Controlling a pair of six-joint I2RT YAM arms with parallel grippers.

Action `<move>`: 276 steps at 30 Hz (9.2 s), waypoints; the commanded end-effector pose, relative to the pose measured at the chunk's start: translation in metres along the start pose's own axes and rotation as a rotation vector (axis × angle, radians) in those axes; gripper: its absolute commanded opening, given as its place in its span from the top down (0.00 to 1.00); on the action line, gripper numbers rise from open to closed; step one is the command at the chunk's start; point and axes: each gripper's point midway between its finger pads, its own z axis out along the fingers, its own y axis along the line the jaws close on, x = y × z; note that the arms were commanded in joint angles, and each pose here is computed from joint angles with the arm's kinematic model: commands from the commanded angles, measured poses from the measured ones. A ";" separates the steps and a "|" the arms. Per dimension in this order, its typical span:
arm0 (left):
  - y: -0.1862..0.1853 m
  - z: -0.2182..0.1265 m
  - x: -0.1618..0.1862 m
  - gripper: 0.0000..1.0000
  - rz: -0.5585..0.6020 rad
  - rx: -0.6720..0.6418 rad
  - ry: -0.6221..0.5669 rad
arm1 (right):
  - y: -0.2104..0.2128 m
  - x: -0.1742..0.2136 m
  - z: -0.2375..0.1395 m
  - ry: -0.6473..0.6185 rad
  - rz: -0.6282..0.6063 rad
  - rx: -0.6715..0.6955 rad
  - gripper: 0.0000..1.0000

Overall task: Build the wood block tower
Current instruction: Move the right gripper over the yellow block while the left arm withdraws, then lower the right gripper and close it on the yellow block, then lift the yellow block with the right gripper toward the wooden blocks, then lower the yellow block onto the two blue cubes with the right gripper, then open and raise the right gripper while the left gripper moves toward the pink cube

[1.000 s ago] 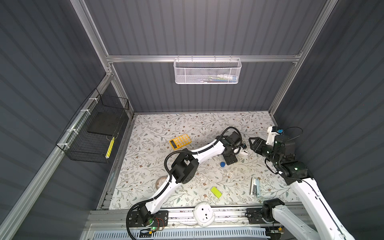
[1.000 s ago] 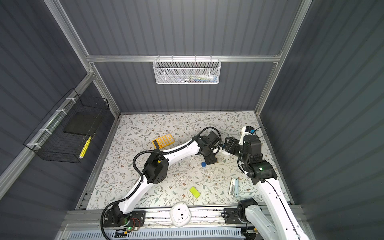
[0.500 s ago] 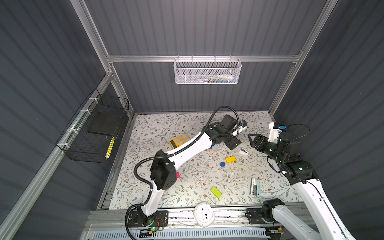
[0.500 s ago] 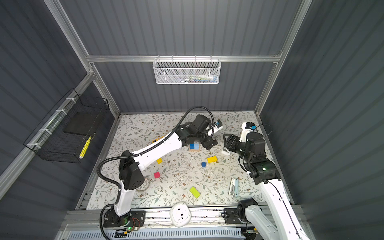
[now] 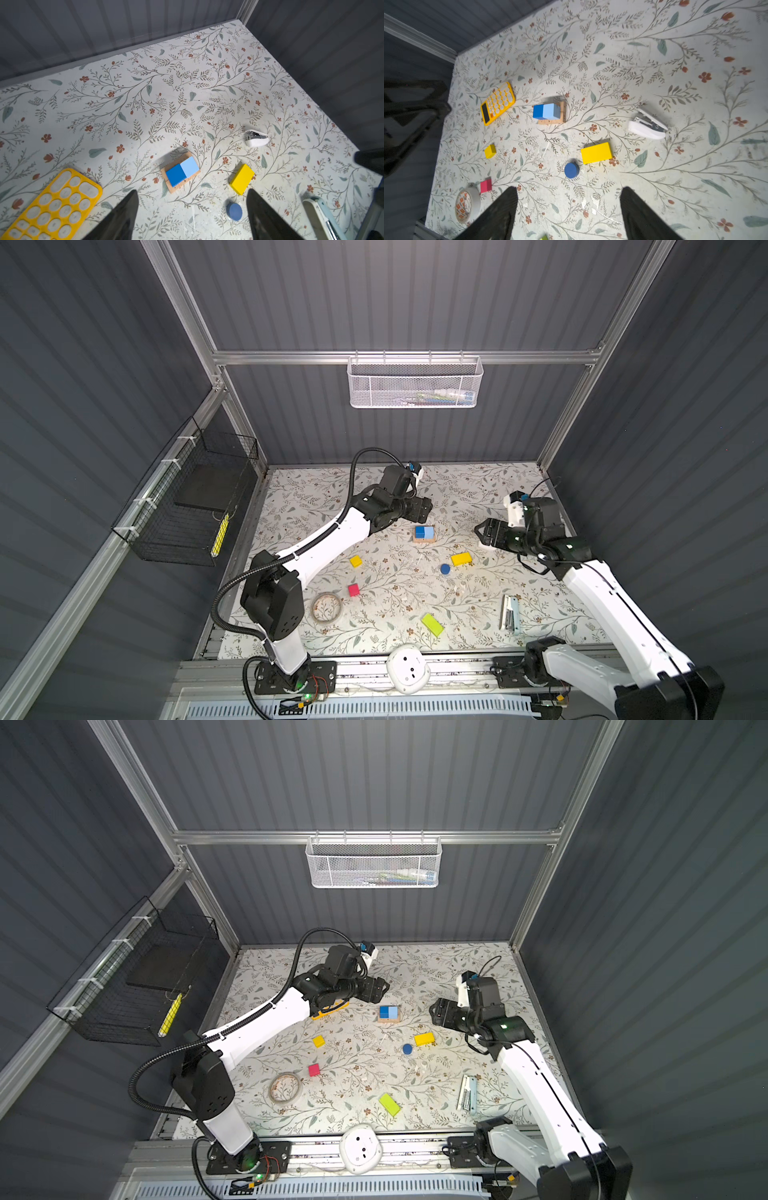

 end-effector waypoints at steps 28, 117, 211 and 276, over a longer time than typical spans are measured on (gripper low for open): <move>0.061 -0.031 0.030 0.17 -0.119 -0.135 -0.029 | -0.033 0.065 0.120 0.470 -0.273 0.245 0.14; 0.077 -0.037 0.036 0.17 -0.157 -0.131 -0.021 | -0.012 0.051 0.131 0.483 -0.266 0.380 0.43; 0.153 -0.053 0.062 0.17 -0.331 -0.125 0.008 | 0.077 0.018 0.212 0.453 -0.113 0.454 0.42; 0.154 -0.052 0.065 0.17 -0.347 -0.115 0.018 | 0.087 -0.007 0.177 0.354 -0.113 0.424 0.01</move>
